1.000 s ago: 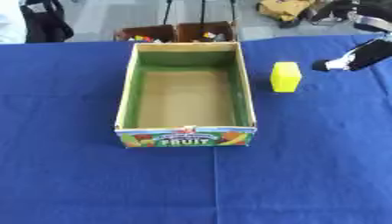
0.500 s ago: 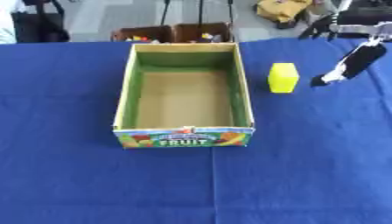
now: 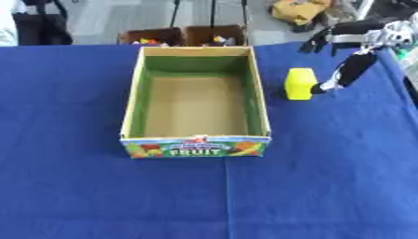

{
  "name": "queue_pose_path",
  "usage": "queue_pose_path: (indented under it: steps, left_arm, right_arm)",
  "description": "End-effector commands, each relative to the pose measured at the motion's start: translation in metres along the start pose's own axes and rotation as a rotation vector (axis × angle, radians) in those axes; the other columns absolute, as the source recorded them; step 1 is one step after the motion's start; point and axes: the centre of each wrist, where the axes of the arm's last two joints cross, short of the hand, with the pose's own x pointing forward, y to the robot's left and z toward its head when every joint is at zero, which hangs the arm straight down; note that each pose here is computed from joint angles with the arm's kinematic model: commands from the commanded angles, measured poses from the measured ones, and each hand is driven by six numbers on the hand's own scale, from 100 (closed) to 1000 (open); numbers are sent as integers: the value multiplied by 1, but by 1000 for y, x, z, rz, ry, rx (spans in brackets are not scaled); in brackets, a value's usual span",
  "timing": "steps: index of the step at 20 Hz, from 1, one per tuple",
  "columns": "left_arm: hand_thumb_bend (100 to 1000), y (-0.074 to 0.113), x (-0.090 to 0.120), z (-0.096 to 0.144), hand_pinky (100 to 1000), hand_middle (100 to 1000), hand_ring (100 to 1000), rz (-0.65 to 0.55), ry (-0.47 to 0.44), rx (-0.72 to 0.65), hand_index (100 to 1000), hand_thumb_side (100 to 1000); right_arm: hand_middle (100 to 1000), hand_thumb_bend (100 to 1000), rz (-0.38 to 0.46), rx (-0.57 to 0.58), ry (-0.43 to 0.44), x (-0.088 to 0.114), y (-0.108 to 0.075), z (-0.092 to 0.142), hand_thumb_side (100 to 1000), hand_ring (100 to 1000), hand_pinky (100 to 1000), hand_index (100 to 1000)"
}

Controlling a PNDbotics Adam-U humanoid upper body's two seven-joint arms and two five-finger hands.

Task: Pick up objects on the table and place them in the box.

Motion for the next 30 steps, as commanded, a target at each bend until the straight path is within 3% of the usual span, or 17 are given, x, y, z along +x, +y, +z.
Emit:
queue_pose_path:
  steps: [1,16,22,30]
  left_arm:
    - [100,2,5,-5,475,840,782,2,-24,-8,894,1000]
    - [100,1,5,-3,467,839,781,8,-14,-10,894,1000]
    - [100,0,5,-3,464,839,780,9,-12,-12,893,1000]
    - [100,0,5,-3,461,840,780,13,-12,-12,893,1000]
  right_arm:
    - [855,501,21,-6,35,-4,-8,2,386,869,701,957]
    - [836,453,-3,-29,161,-16,8,-19,421,858,686,937]
    - [837,406,11,-2,191,-20,13,-22,382,857,681,932]
    - [789,391,-12,22,177,-23,19,-25,358,817,636,883]
